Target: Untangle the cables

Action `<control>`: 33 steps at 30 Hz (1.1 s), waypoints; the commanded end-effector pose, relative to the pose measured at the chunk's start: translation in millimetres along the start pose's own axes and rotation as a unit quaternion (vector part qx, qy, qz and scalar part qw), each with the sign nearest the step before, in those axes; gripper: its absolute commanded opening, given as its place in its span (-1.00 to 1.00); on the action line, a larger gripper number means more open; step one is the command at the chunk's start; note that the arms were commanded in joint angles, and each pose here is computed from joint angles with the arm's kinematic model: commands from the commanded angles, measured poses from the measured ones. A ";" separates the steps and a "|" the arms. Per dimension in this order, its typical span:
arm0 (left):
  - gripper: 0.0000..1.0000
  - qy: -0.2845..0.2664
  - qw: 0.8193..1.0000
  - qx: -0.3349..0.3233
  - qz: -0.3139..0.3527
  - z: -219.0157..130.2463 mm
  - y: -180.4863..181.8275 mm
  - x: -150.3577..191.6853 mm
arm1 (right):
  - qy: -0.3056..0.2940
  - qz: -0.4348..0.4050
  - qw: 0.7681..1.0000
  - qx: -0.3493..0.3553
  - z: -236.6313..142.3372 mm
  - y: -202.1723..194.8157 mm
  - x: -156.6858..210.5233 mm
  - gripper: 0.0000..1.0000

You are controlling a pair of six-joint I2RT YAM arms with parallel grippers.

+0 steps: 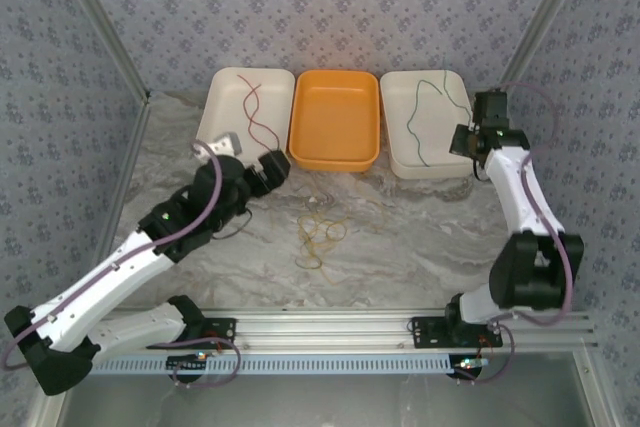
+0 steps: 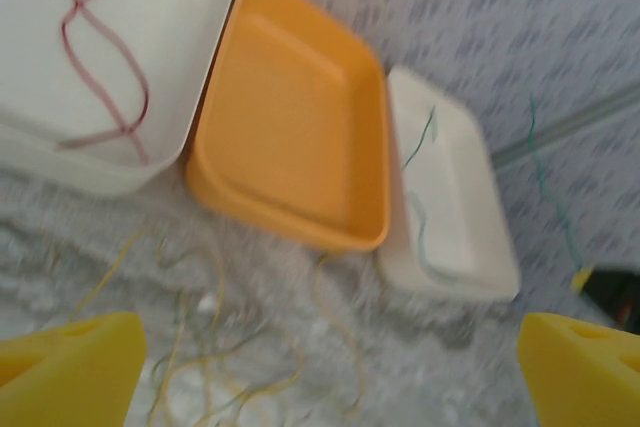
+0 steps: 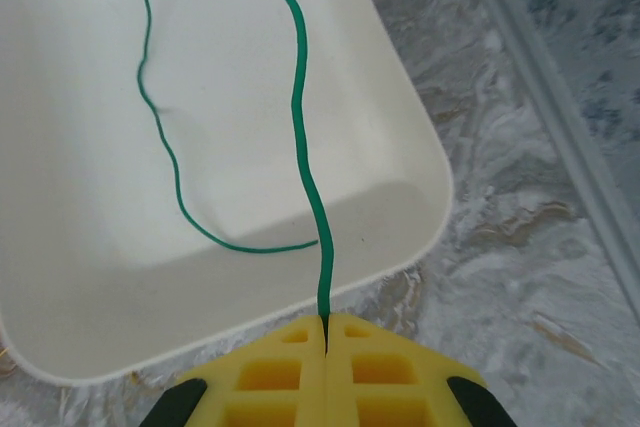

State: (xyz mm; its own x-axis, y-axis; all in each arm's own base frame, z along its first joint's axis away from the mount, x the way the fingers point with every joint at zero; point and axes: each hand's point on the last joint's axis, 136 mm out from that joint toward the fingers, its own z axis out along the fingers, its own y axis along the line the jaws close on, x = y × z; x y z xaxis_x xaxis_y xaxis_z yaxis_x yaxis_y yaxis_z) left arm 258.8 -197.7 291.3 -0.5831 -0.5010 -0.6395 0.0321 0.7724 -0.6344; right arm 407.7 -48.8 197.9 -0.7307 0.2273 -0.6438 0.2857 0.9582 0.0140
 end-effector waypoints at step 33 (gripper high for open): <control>0.72 0.157 0.982 -0.103 0.036 48.1 84.3 142.7 | -0.050 -0.038 0.987 -0.147 -63.0 115.3 61.0 0.04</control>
State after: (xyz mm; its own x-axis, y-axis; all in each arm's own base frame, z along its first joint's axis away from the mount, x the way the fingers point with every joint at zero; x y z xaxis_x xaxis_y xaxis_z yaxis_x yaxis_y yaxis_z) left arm 217.3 -219.6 144.3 -0.7948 -0.3354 -0.5058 -0.0447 0.8634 -0.5025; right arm 390.4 47.5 241.0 -0.6365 0.0261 -0.7708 0.0297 0.9995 0.0094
